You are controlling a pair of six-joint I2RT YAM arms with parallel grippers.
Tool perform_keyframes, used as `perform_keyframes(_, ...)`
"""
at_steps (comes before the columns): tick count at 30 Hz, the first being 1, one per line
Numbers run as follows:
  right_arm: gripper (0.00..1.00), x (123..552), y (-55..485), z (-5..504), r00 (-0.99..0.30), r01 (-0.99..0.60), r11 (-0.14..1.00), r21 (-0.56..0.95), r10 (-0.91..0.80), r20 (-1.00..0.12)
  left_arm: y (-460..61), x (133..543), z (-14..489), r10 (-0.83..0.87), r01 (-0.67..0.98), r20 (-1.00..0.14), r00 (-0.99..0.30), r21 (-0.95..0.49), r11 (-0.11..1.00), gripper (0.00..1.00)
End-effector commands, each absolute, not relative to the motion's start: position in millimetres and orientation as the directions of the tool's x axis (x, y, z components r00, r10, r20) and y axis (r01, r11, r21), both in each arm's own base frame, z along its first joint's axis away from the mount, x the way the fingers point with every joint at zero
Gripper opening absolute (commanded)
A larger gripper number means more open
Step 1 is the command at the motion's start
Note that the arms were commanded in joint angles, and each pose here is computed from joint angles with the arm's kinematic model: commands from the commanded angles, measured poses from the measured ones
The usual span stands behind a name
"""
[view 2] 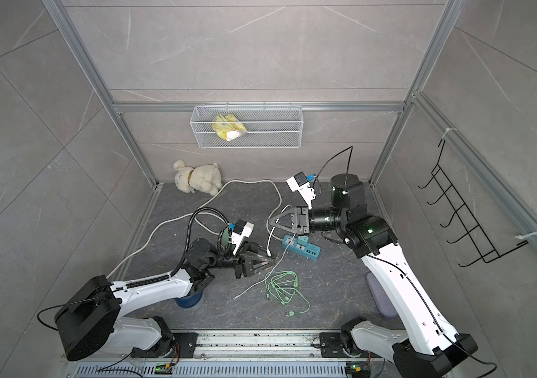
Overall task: Charge the cordless meat grinders
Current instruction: Pick up the charging cable from the center of the board.
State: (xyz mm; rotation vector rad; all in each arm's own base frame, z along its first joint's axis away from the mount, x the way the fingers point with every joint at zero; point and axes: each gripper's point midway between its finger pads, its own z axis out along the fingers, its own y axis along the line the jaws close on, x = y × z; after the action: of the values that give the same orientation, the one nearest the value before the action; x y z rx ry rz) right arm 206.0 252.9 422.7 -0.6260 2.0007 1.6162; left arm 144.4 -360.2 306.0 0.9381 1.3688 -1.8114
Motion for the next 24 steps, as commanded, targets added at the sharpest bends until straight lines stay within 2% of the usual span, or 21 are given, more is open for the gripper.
perform_keyframes(1,0.00,206.1,252.5,426.3,-0.763,-0.640,0.175,0.748,-0.036,-0.645,-353.6,135.7,339.9,-0.156,0.882,-0.886,-0.437,-0.388,-0.269,0.33)
perform_keyframes(7,0.00,206.5,250.6,420.8,-0.771,-0.630,0.180,0.755,-0.034,-0.636,-350.5,134.9,339.0,-0.162,0.888,-0.889,-0.429,-0.382,-0.256,0.24)
perform_keyframes(12,0.00,205.2,248.3,418.1,-0.776,-0.624,0.184,0.759,-0.032,-0.630,-349.3,134.5,338.1,-0.164,0.893,-0.892,-0.421,-0.376,-0.249,0.25)
perform_keyframes(17,0.00,207.1,242.0,417.0,-0.774,-0.622,0.202,0.756,-0.015,-0.633,-348.8,133.4,335.9,-0.154,0.892,-0.894,-0.421,-0.378,-0.247,0.16)
perform_keyframes(24,0.00,209.7,237.9,415.3,-0.776,-0.617,0.212,0.758,-0.007,-0.630,-346.9,130.6,329.8,-0.127,0.891,-0.897,-0.423,-0.386,-0.238,0.14)
